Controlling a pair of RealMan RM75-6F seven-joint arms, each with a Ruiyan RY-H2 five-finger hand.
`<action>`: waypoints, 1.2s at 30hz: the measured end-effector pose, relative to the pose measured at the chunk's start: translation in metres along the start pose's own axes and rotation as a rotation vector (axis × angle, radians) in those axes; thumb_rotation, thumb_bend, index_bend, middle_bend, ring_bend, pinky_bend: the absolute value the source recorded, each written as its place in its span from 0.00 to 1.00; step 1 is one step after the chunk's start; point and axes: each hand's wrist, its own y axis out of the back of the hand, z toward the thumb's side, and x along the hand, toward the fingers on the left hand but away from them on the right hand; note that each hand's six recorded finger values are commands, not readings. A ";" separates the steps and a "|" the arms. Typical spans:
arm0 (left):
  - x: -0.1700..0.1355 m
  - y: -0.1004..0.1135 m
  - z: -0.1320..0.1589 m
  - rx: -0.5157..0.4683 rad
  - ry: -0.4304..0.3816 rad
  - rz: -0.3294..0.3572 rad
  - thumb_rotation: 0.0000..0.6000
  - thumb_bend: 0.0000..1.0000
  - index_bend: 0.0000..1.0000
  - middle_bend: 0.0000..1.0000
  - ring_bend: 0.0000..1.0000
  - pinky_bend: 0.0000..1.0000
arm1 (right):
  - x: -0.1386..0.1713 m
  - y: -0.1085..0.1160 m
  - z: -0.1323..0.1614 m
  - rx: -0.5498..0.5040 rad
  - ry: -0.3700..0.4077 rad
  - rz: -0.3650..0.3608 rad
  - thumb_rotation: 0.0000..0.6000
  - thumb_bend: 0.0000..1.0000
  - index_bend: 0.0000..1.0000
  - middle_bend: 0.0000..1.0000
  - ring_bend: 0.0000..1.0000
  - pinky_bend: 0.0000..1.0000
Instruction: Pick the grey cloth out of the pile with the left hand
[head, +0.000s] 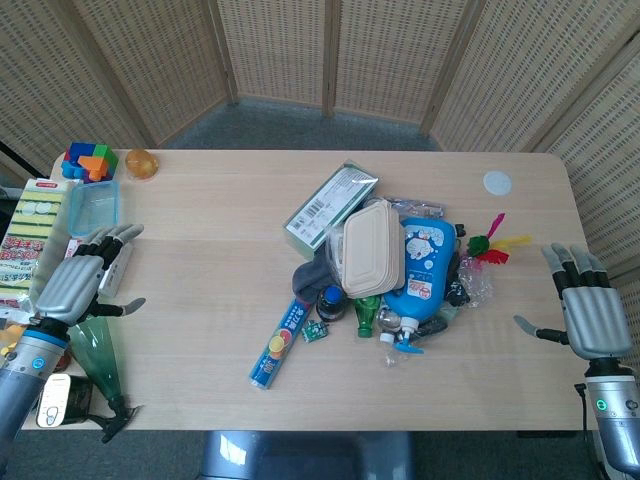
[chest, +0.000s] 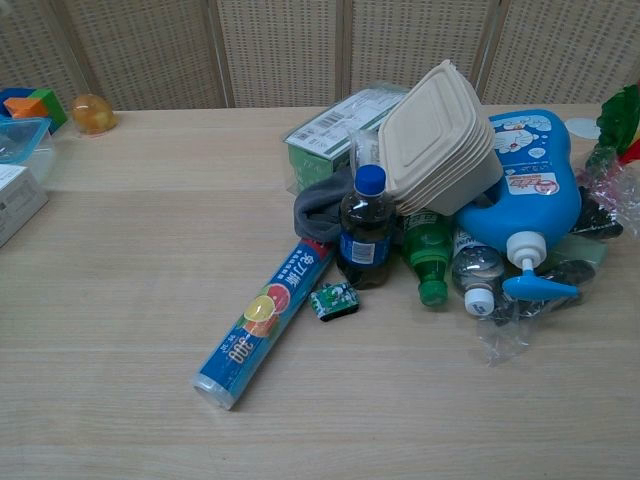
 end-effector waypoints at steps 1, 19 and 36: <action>0.000 0.000 0.000 0.000 0.000 -0.001 0.94 0.24 0.08 0.03 0.00 0.00 | 0.000 0.000 0.000 -0.003 0.000 -0.001 0.64 0.15 0.00 0.00 0.00 0.00; 0.010 -0.008 0.012 0.002 -0.053 -0.034 0.94 0.24 0.08 0.03 0.00 0.00 | 0.012 0.008 -0.002 -0.038 -0.013 -0.029 0.65 0.15 0.00 0.00 0.00 0.00; 0.044 -0.050 0.033 0.167 -0.148 -0.122 0.93 0.24 0.08 0.04 0.00 0.00 | 0.022 0.008 -0.004 -0.060 -0.016 -0.032 0.65 0.15 0.00 0.00 0.00 0.00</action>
